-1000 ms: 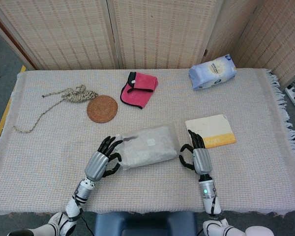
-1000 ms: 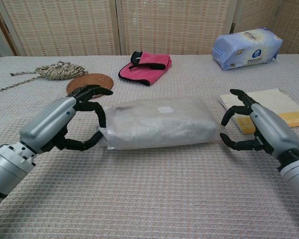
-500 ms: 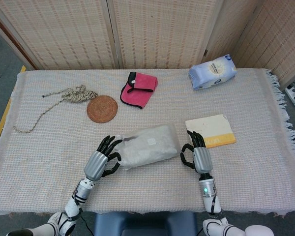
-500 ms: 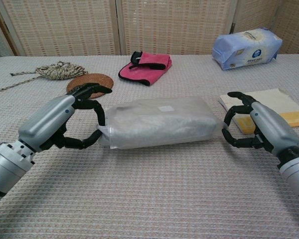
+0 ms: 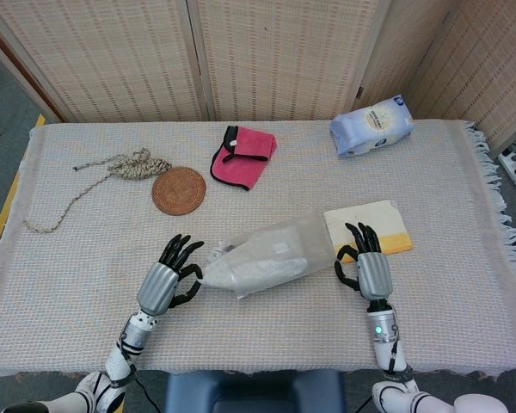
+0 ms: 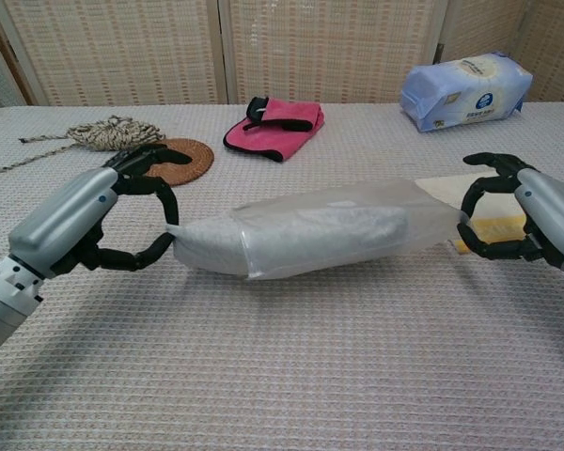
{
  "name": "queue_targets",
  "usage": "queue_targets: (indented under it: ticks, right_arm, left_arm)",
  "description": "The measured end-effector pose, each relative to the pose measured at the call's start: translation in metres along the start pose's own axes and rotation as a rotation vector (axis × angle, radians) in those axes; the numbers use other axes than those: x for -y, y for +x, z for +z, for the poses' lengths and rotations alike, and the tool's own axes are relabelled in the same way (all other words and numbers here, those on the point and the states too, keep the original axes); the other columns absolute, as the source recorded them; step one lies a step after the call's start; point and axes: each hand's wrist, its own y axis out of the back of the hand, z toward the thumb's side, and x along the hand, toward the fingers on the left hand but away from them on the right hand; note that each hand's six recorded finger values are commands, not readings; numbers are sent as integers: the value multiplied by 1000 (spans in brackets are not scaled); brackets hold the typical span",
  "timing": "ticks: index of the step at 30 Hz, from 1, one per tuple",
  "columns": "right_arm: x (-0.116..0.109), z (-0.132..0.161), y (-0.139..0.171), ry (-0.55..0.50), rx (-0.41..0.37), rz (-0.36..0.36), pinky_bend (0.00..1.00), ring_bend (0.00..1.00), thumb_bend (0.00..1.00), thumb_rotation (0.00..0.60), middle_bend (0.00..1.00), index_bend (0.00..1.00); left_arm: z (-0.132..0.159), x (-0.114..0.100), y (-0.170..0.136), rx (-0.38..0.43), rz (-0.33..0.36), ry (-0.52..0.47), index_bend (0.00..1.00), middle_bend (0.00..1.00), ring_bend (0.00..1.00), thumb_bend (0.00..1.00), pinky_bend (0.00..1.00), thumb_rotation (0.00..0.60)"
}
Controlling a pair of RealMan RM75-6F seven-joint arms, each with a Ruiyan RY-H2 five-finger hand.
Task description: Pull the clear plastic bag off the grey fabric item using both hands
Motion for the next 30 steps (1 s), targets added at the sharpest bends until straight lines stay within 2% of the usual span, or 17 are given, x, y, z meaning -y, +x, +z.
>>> queue_targets:
  ticks: [9, 14, 18, 20, 21, 22, 24, 25, 26, 27, 30]
  right_arm:
    - [-41, -30, -4, 86, 47, -69, 0, 0, 583, 600, 113, 694]
    - [-76, -54, -5, 137, 85, -127, 0, 0, 584, 600, 113, 693]
    - [-97, -71, -2, 159, 121, -158, 0, 0, 584, 600, 113, 695]
    - [-104, -79, 2, 166, 139, -160, 0, 0, 583, 600, 105, 659]
    - [-105, -82, 3, 169, 143, -154, 0, 0, 571, 600, 87, 584]
    - [-106, -84, 4, 173, 147, -146, 0, 0, 544, 600, 63, 489]
    - [-107, -87, 7, 176, 149, -125, 0, 0, 424, 600, 8, 188]
    - [-108, -87, 9, 177, 148, -117, 0, 0, 386, 600, 2, 113]
    - [-109, -87, 11, 178, 146, -108, 0, 0, 329, 600, 0, 33]
    - [-111, -87, 13, 178, 145, -102, 0, 0, 286, 600, 0, 4]
    - [-119, -85, 19, 184, 135, -82, 0, 0, 203, 600, 0, 0]
  left_arm:
    - [-23, -27, -8, -16, 21, 92, 824, 194, 0, 591, 0, 600]
    - [-51, -53, -23, -58, 22, 172, 825, 196, 0, 591, 0, 600]
    - [-67, -67, -37, -106, 25, 195, 818, 198, 0, 590, 0, 600]
    - [-70, -69, -41, -120, 20, 190, 729, 189, 0, 562, 0, 600]
    - [-71, -68, -42, -123, 12, 186, 605, 168, 0, 499, 0, 600]
    - [-72, -66, -43, -127, -1, 179, 442, 134, 0, 406, 0, 600]
    - [-73, -63, -44, -139, -27, 159, 159, 74, 0, 242, 0, 600]
    - [-73, -61, -44, -149, -43, 139, 56, 50, 0, 185, 0, 600]
    - [-73, -59, -44, -158, -55, 121, 25, 41, 0, 165, 0, 600]
    - [-73, -58, -44, -167, -67, 102, 1, 27, 0, 144, 0, 600]
    - [-72, -58, -44, -207, -105, 33, 0, 4, 0, 126, 0, 600]
